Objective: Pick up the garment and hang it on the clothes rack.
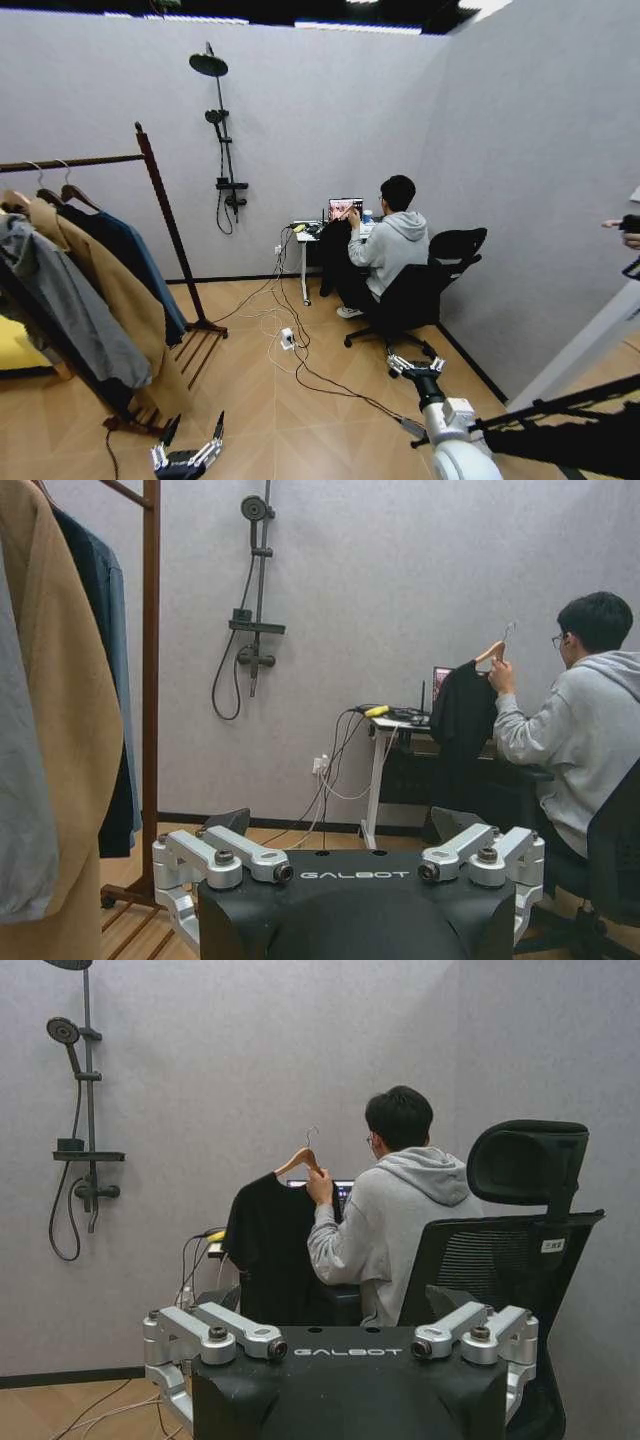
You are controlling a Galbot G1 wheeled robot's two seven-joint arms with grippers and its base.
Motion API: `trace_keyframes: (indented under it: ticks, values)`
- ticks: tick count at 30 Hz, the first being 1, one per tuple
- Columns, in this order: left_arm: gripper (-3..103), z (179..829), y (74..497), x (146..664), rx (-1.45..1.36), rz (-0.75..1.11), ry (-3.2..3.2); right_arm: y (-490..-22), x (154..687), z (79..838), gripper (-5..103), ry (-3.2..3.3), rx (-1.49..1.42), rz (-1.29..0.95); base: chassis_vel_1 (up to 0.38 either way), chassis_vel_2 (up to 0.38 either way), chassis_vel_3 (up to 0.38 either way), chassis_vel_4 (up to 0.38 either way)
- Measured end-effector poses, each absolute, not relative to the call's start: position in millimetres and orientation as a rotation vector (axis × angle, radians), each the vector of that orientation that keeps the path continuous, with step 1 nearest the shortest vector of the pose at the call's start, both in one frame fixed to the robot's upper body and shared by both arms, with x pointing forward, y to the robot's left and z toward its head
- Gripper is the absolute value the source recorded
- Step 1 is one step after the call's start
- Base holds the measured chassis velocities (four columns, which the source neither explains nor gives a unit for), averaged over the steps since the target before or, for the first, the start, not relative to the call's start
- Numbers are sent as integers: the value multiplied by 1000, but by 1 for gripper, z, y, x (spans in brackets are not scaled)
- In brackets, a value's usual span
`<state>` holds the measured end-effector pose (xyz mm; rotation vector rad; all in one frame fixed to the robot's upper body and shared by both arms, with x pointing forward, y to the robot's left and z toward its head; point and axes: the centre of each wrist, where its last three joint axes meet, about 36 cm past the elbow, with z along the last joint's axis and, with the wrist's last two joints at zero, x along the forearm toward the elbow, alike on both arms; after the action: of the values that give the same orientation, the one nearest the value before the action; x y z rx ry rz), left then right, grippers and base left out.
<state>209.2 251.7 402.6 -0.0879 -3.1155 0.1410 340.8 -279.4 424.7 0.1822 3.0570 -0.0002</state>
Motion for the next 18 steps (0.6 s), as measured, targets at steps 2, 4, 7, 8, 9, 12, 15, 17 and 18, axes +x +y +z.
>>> trace_keyframes:
  ticks: [2,4,7,8,9,12,15,17,18]
  values:
    - [100,403,252,209,-88,141,-3115,-279,341,424,100,3058,181,-1,175,-164,-164,173]
    - [100,403,252,209,-88,141,-3115,-279,341,423,100,3057,179,-1,177,-168,-167,188]
    - [100,403,252,209,-88,141,-3116,-279,341,423,100,3058,177,0,175,-193,-176,169]
    - [100,403,252,209,-88,141,-3115,-279,341,423,100,3058,177,0,159,-194,-168,162]
    - [100,403,252,209,-88,141,-3116,-279,341,423,100,3057,176,0,127,-168,-168,144]
    - [100,403,252,209,-88,141,-3116,-278,341,423,100,3057,175,0,151,-156,-163,156]
    - [100,403,252,209,-88,141,-3115,-277,341,423,100,3057,171,1,152,-150,-160,172]
    - [100,403,252,209,-88,141,-3115,-276,341,423,100,3056,170,2,141,-152,-144,183]
    - [100,403,252,209,-88,141,-3115,-276,341,424,100,3055,170,2,175,-147,-136,149]
